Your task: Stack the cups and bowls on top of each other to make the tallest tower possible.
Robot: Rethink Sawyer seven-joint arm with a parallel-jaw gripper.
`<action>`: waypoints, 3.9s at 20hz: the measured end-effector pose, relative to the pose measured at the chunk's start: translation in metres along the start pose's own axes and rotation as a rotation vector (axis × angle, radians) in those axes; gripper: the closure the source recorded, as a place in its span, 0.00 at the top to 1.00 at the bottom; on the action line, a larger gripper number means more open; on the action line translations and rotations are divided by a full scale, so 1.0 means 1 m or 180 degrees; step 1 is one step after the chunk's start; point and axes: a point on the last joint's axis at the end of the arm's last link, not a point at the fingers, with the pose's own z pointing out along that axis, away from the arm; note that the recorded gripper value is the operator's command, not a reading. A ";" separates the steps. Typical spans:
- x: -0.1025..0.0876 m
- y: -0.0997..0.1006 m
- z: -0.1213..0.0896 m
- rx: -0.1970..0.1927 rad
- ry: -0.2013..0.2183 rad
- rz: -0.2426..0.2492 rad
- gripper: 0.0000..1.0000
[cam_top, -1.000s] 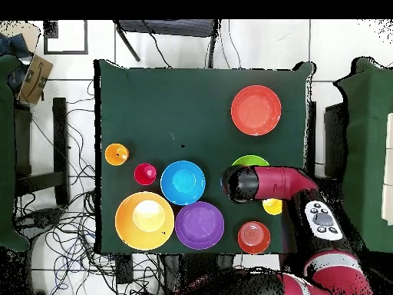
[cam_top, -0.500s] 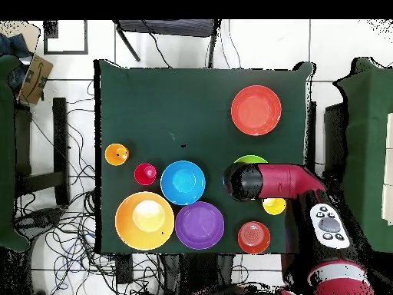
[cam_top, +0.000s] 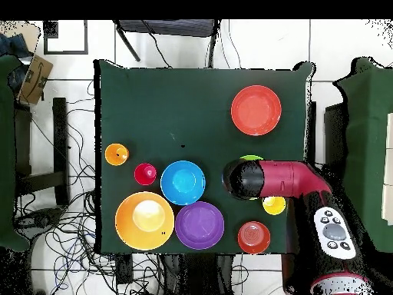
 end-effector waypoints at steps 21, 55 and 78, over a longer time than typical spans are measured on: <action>0.113 0.056 0.012 -0.0349 0.0584 -0.0198 1.00; 0.149 0.059 0.038 -0.0240 0.0621 -0.0320 1.00; 0.182 0.057 0.071 -0.0248 0.0688 -0.0496 1.00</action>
